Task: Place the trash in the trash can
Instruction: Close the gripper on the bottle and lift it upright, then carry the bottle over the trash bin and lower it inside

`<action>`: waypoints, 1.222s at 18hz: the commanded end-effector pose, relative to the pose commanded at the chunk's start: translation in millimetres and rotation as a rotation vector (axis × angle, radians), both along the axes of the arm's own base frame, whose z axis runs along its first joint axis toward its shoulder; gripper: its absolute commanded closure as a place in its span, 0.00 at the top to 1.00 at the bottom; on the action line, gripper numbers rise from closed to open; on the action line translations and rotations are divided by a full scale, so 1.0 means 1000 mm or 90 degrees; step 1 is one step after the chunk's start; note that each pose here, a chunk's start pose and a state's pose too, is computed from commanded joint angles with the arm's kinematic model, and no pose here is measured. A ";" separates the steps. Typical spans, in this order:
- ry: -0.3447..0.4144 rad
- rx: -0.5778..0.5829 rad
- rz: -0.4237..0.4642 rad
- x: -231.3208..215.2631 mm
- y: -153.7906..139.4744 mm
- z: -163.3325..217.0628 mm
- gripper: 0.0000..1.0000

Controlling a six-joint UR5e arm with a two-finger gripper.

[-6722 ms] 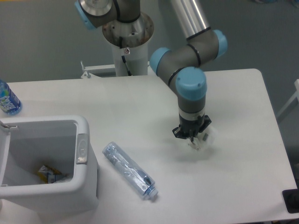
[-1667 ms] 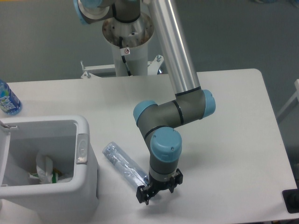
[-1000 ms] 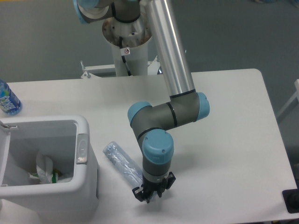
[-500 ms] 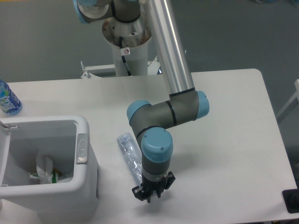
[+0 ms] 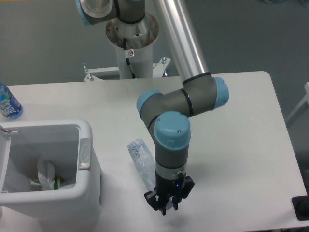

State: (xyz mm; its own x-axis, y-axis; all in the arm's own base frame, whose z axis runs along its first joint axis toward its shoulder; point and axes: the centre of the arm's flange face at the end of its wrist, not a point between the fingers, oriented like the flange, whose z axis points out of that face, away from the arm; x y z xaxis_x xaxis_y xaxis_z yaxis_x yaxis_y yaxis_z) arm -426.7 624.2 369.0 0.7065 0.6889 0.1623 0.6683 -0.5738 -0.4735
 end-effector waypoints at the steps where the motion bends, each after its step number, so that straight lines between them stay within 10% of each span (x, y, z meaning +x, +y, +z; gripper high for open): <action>1: 0.008 0.024 -0.002 -0.005 -0.003 0.019 0.19; 10: 0.116 0.242 -0.027 -0.010 -0.055 0.214 0.20; 22: 0.151 0.307 -0.169 0.142 0.000 0.277 0.20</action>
State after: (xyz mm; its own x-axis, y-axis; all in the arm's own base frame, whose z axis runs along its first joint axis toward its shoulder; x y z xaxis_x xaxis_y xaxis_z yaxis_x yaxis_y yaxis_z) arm -284.4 624.6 646.2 0.8997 0.3714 0.2292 0.3754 -0.3907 -0.8405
